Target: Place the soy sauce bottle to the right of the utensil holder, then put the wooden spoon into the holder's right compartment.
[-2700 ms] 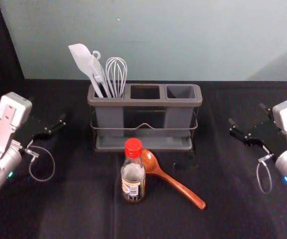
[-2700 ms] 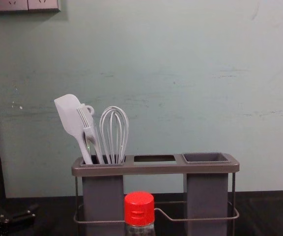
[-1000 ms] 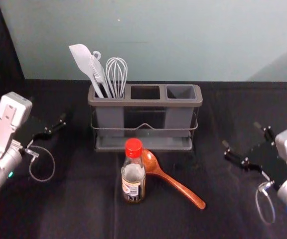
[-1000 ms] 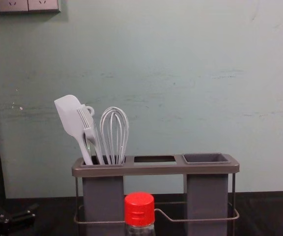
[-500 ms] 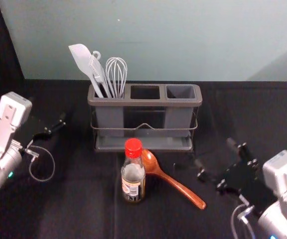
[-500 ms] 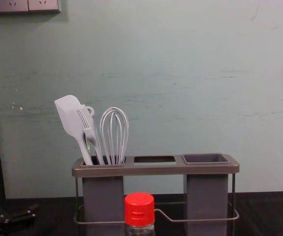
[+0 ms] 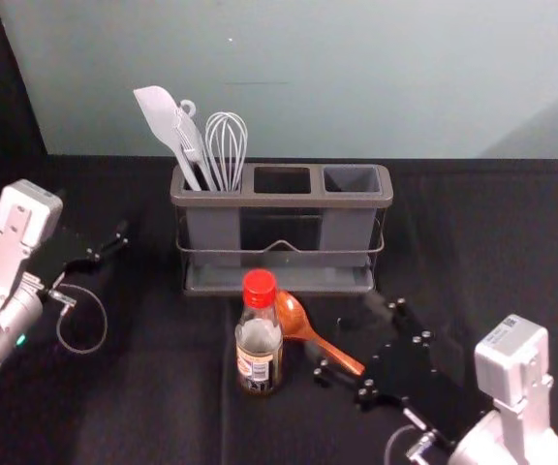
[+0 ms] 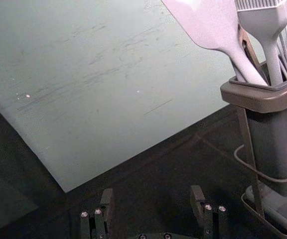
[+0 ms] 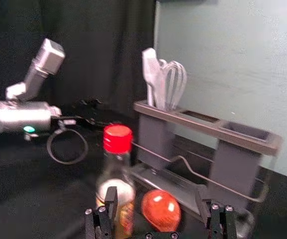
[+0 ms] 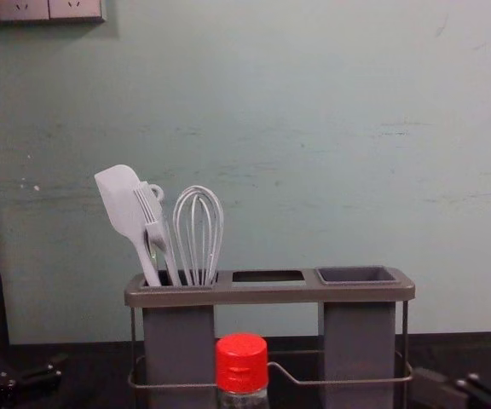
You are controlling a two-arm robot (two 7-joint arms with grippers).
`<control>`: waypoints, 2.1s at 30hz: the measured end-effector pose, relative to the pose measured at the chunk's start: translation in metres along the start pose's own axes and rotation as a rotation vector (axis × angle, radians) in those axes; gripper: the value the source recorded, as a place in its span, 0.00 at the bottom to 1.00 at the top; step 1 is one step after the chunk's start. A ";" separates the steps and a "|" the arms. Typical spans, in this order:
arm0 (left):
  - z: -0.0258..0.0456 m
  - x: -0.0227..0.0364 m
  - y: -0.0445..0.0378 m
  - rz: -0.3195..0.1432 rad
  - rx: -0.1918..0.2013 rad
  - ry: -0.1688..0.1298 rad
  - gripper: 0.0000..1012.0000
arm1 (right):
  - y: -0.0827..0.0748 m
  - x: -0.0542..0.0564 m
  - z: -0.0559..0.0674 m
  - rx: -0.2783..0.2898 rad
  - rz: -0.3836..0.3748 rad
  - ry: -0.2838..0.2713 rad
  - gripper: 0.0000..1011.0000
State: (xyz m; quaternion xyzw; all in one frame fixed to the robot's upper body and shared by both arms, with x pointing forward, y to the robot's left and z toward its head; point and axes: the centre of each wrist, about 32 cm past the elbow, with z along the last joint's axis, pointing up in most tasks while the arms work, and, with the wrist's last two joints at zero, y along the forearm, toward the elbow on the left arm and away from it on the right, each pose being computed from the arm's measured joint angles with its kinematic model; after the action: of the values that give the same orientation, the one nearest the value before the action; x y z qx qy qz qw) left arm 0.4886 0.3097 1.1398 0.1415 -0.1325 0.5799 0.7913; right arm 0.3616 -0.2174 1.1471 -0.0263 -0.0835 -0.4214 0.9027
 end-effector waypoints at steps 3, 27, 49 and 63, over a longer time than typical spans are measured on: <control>0.0000 0.0000 0.0000 0.000 0.000 0.000 0.99 | 0.007 -0.002 0.002 0.015 0.037 0.027 0.99; 0.0000 0.0000 0.0000 0.000 0.000 0.000 0.99 | 0.076 0.006 0.005 0.040 0.163 0.098 0.99; 0.0000 0.0000 0.0000 0.000 0.000 0.000 0.99 | 0.081 0.006 0.005 0.054 0.187 0.125 0.85; 0.0000 0.0000 0.0000 0.000 0.000 0.000 0.99 | 0.081 0.004 0.009 0.060 0.206 0.119 0.40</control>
State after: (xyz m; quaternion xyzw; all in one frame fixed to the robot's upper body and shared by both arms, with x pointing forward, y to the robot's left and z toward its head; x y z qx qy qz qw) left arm 0.4886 0.3097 1.1398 0.1415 -0.1324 0.5799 0.7913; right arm 0.4248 -0.1678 1.1585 0.0173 -0.0389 -0.3247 0.9448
